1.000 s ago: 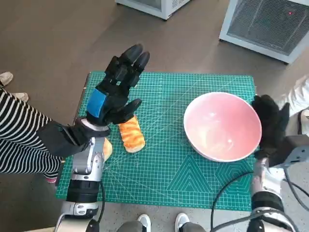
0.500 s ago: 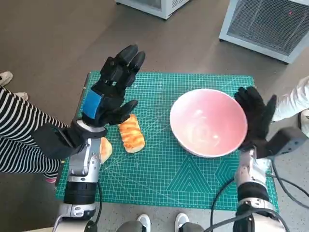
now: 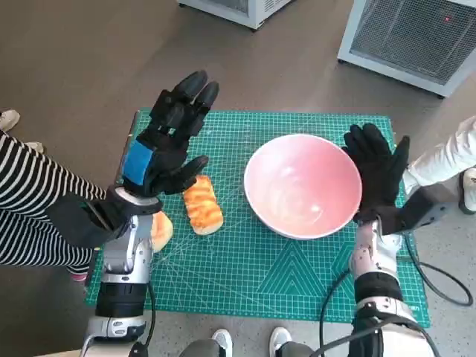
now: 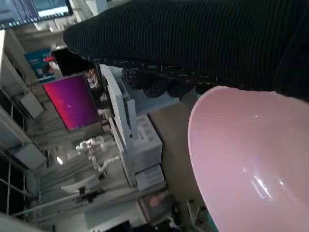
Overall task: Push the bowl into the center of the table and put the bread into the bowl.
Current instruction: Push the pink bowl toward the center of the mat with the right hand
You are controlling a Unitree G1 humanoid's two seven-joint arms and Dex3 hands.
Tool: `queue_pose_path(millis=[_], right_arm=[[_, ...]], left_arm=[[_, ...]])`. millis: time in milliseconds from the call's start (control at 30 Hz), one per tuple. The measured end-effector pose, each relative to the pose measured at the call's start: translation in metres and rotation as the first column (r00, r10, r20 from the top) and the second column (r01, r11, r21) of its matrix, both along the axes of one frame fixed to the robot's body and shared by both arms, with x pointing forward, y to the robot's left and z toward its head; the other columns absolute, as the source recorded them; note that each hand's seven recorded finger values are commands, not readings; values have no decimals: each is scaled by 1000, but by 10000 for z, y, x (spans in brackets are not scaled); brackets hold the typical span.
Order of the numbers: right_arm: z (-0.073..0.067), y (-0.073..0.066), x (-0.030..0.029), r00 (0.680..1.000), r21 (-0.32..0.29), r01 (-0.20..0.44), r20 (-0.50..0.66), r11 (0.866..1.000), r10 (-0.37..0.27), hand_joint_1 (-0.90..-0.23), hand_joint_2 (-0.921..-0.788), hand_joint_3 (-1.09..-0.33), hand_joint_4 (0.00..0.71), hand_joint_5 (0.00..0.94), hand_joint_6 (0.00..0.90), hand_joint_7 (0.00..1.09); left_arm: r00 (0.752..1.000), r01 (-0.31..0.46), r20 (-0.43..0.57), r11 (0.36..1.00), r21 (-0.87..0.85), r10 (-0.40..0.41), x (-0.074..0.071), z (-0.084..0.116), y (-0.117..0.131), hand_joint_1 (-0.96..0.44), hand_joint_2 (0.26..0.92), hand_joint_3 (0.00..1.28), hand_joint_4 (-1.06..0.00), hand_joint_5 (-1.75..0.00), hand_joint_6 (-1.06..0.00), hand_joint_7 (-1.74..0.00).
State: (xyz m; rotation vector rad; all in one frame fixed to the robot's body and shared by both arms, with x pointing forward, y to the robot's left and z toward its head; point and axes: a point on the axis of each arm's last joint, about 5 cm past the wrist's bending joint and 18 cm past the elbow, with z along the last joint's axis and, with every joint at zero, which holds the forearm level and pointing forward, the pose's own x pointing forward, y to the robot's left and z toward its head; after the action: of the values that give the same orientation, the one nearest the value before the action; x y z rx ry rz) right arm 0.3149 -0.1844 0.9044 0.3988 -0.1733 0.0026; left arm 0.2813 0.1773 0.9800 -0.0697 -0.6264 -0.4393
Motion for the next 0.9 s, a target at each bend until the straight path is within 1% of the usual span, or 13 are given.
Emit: queue_pose_path(millis=[200,367,600,767,900], right_arm=[[32,81,43,1000,27,-23,-8,999,23,-610,-921,-800,20,0,2,315],[31,137,57,999,48,-38,-21,998,39,-606,-921,-799,18,0,5,317],[39,168,73,998,80,-43,-32,996,46,-609,-921,-798,19,1,0,313],[66,179,91,998,85,-48,-27,995,51,-609,-921,-798,18,1,-1,306],[74,174,94,998,83,-48,-23,995,50,-609,-921,-796,13,0,1,304]], left_arm=[[1000,-14,-6,1000,-1,14,-10,-12,13,-678,921,329,-110,-76,1,-471],[1000,-20,-5,1000,-1,20,-21,-15,15,-677,921,328,-111,-70,1,-470],[1000,-28,-6,1000,-4,28,-26,-18,18,-676,921,327,-113,-64,1,-469],[1000,-31,-6,1000,-4,31,-32,-27,21,-673,921,327,-116,-59,1,-468],[999,-34,-6,999,-3,34,-38,-36,21,-672,921,327,-117,-56,1,-471]])
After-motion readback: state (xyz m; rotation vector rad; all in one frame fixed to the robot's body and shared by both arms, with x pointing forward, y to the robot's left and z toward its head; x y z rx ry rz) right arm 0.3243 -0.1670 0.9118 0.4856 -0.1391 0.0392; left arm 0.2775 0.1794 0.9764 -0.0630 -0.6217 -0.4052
